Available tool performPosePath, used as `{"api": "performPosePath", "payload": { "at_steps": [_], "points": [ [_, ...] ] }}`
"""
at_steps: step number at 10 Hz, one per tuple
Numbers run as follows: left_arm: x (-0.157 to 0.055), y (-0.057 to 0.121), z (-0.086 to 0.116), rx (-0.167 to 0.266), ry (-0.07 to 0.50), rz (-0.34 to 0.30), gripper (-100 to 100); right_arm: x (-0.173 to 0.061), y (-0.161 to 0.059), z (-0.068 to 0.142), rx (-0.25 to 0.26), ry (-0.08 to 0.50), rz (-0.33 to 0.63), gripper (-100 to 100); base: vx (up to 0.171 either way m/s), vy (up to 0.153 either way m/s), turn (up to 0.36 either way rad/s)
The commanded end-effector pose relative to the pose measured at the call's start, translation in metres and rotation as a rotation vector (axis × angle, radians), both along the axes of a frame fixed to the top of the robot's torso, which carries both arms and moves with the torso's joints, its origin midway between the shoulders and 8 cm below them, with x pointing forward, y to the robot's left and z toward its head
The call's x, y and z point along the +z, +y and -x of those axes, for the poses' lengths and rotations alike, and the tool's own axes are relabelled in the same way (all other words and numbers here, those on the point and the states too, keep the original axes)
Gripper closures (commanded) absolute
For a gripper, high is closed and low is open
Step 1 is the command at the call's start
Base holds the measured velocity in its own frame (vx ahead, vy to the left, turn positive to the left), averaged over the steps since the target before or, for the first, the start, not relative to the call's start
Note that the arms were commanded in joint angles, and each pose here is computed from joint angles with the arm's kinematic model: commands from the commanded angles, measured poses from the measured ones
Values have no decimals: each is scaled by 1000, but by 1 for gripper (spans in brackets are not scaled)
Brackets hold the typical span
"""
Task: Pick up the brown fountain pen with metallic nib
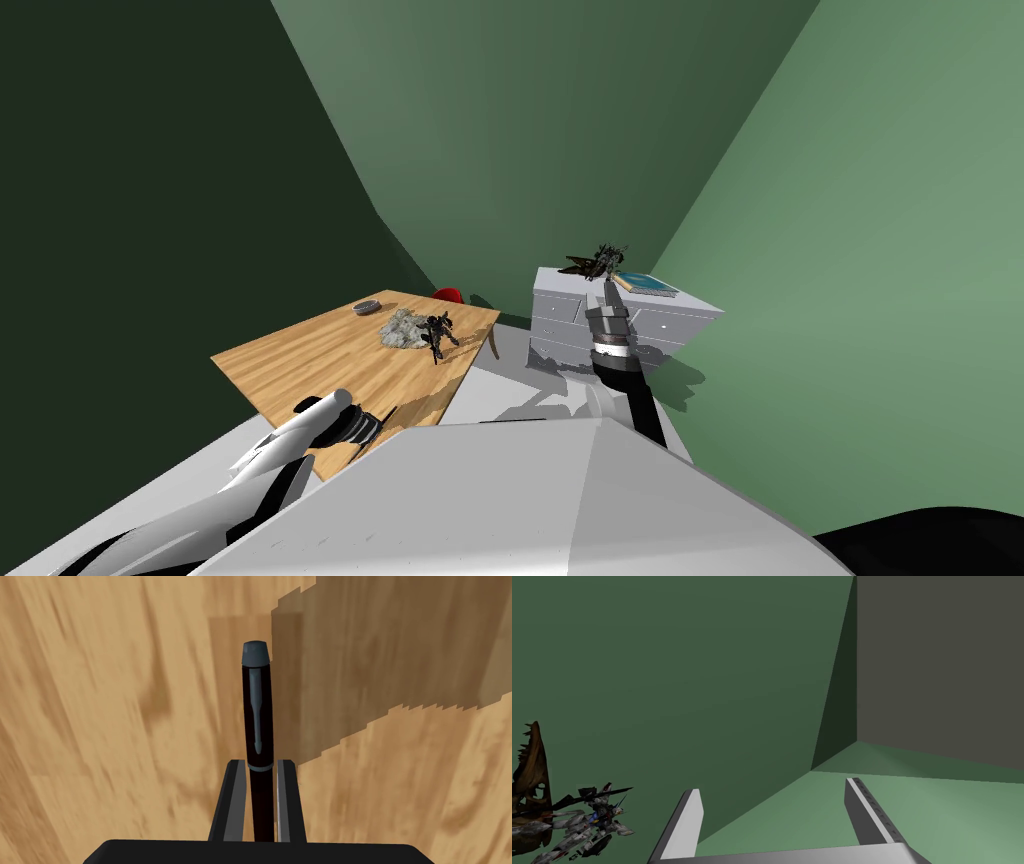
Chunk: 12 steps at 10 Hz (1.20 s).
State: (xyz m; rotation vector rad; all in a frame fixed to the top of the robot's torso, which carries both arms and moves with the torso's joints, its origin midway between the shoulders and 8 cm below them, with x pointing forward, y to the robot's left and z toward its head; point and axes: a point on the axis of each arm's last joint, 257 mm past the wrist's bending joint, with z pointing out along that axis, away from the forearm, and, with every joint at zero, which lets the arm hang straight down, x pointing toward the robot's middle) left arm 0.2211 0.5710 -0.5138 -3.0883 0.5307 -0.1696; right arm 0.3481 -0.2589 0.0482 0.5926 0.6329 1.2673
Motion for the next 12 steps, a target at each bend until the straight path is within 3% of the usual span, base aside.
{"api": "performPosePath", "payload": {
  "at_steps": [1, 2, 3, 4, 12],
  "points": [
    [0, 0, 0, 0, 0, 0, 100, 0, 0, 0, 0, 0, 0, 0, 0, 0, 0],
    [0, 0, 0, 0, 0, 0, 100, 0, 0, 0, 0, 0, 0, 0, 0, 0, 0],
    [0, 0, 0, 0, 0, 0, 0, 0, 0, 0, 0, 0, 0, 0, 0, 0, 0],
    [4, 3, -3, -12, 0, -3, 100, 0, 0, 0, 0, 0, 0, 0, 26, -14, 110],
    [22, 12, -15, -75, 4, 1, 100, 0, 0, 0, 0, 0, 0, 0, 30, -31, 84]
  ]
}}
